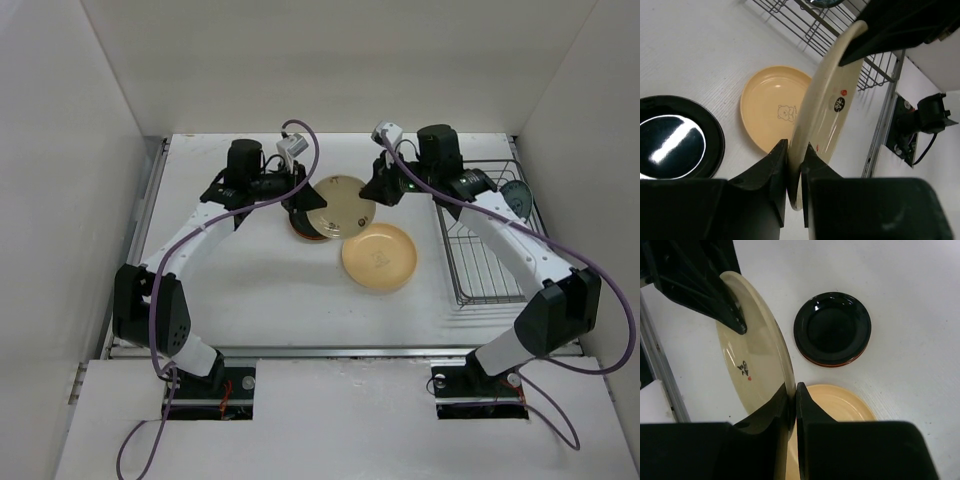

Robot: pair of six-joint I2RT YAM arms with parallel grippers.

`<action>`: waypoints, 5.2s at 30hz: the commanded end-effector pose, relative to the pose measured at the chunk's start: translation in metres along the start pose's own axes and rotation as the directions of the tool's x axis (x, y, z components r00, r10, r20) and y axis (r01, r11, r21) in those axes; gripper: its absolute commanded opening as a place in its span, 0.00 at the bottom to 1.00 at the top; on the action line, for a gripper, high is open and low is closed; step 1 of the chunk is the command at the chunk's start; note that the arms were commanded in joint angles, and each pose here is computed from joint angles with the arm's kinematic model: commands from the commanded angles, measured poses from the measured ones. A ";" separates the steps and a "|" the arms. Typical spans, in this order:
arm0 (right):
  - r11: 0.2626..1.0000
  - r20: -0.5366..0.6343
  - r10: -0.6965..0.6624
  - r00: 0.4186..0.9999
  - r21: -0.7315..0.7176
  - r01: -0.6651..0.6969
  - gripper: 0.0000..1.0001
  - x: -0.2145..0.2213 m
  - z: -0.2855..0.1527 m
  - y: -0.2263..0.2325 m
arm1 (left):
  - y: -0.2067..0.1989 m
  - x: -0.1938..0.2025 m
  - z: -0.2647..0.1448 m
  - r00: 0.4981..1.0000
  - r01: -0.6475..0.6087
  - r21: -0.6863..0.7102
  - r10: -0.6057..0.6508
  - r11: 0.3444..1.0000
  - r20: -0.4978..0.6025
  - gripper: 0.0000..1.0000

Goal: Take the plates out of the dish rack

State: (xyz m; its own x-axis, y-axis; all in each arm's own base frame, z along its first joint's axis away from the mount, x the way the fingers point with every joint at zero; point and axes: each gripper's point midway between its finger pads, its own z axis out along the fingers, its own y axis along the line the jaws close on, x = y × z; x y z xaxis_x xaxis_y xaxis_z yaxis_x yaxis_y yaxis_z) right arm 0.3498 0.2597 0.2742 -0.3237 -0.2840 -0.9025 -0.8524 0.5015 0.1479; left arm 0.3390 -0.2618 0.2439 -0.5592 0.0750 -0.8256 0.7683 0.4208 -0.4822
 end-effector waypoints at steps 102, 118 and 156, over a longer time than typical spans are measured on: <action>0.246 -0.039 0.236 0.971 0.969 -0.021 0.63 0.153 -0.299 -0.252 | 0.045 -0.070 -0.085 0.966 0.174 -0.574 -0.025 0.800 0.258 1.00; 0.264 -0.101 0.328 0.939 0.965 0.012 0.57 0.180 -0.289 -0.276 | 0.041 -0.069 -0.082 0.968 0.169 -0.554 -0.030 0.815 0.251 1.00; 0.239 -0.165 0.374 0.913 0.968 0.076 0.07 0.196 -0.296 -0.298 | 0.044 -0.065 -0.078 0.969 0.170 -0.548 -0.038 0.819 0.243 1.00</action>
State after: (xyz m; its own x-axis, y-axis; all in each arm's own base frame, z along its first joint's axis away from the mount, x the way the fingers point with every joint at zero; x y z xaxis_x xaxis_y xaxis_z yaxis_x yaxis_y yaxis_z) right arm 0.4102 -0.1860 0.1539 -0.7165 -0.1789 -0.6743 0.1763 0.8888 -0.4231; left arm 0.3845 -0.1752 0.2917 -0.5187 -0.1483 -0.8420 0.3450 0.8648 -0.3648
